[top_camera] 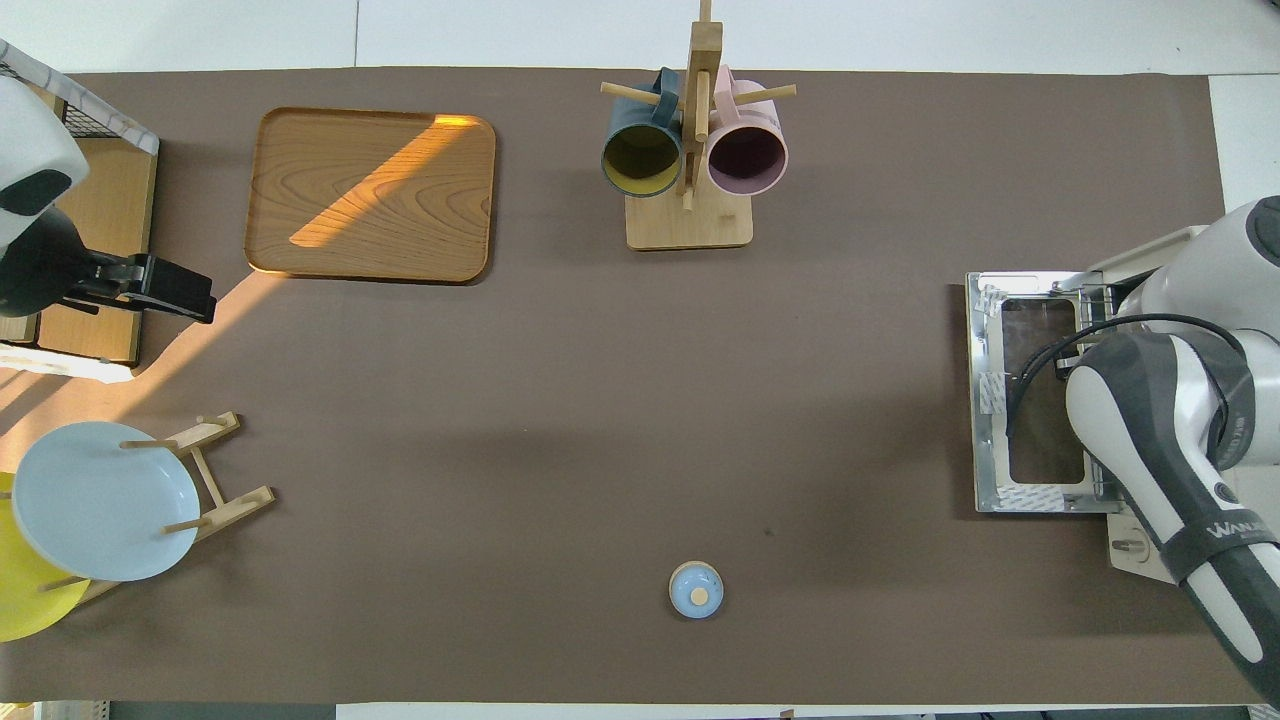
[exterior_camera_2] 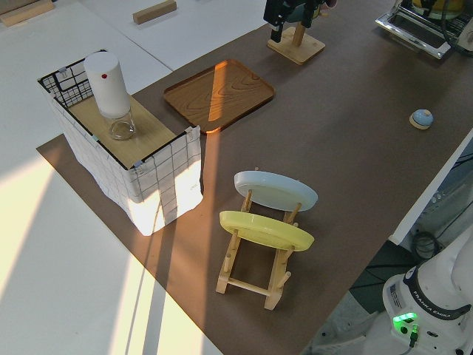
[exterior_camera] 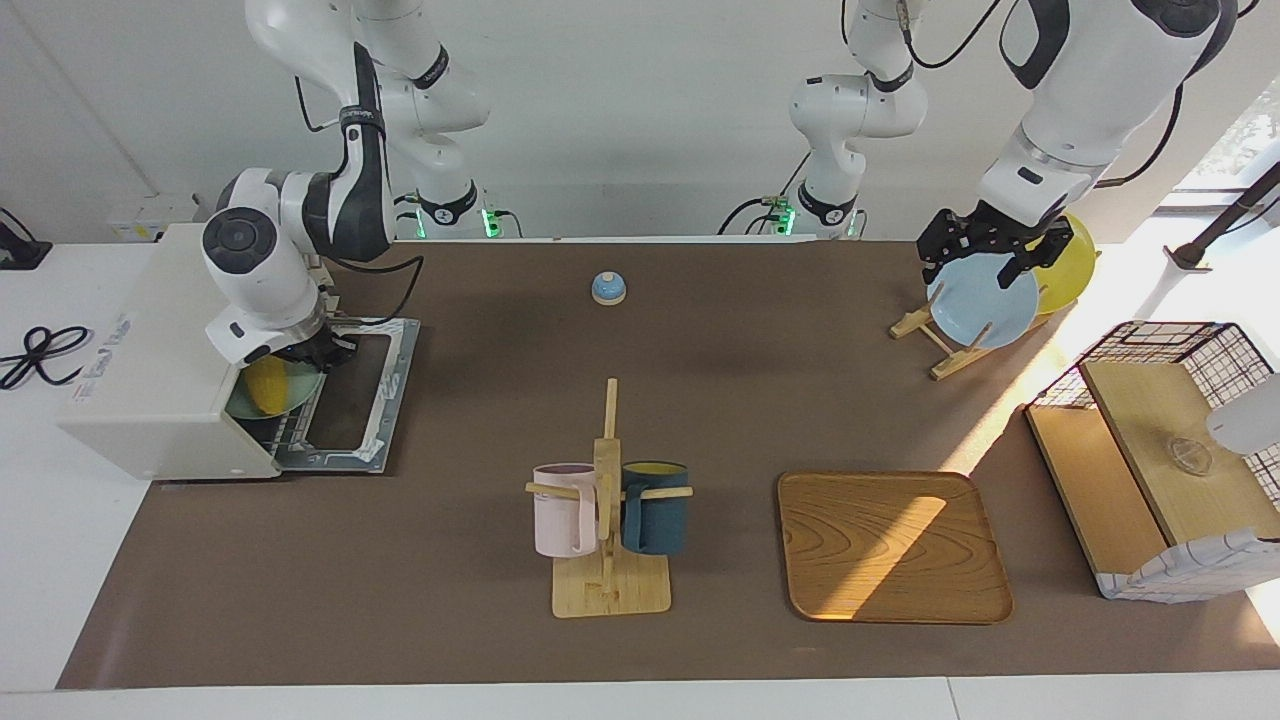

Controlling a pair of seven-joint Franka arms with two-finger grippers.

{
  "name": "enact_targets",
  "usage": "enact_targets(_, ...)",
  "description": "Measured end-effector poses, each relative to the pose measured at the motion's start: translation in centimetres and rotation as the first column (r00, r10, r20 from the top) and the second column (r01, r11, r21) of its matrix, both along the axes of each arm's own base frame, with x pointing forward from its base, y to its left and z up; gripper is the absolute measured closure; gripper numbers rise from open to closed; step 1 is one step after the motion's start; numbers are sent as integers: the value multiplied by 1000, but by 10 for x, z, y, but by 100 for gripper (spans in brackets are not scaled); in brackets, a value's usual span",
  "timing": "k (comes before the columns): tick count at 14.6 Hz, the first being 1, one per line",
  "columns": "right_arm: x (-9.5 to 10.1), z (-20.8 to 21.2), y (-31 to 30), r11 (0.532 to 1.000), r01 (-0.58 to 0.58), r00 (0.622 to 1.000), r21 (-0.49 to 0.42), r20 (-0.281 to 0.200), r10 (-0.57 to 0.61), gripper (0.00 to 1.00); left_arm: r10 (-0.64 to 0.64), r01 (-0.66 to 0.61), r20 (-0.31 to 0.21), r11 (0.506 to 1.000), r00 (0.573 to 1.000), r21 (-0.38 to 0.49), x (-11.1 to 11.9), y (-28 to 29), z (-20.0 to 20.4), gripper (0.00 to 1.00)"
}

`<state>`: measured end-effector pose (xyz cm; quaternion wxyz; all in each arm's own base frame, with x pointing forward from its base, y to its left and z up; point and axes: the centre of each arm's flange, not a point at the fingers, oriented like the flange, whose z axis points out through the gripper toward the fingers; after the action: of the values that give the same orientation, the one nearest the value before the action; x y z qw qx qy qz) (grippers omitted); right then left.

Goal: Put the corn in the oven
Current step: 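Carry the plate with corn into the open oven with the right gripper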

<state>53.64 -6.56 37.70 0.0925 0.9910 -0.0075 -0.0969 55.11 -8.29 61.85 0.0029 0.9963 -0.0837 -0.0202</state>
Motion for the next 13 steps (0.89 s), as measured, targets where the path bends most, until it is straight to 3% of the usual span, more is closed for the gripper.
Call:
enact_targets(2, -1, -1, 1, 1000, -3, 1000, 2, 2, 3, 92, 0, 0, 0, 1000, 1000, 0, 0, 0, 0, 0)
enact_targets(4, -1, -2, 1, 1000, -2, 1000, 3, 9, 2, 78, 0, 0, 0, 1000, 1000, 0, 0, 0, 0, 0)
enact_targets(7, 2, 1, 4, 1000, -6, 1000, 9, 27, 5, 76, 0, 0, 0, 1000, 1000, 0, 0, 0, 0, 0)
enact_targets(11, 14, 15, 31, 999, -28, 997, 37, 67, 25, 83, 0, 0, 0, 1000, 1000, 0, 0, 0, 0, 0)
enact_targets(12, 17, 18, 45, 999, -22, 997, 46, 79, 19, 88, 0, 0, 0, 1000, 1000, 0, 0, 0, 0, 0)
enact_targets(13, 19, 19, 61, 999, -9, 996, 53, 92, 4, 99, 0, 0, 0, 1000, 1000, 0, 0, 0, 0, 0)
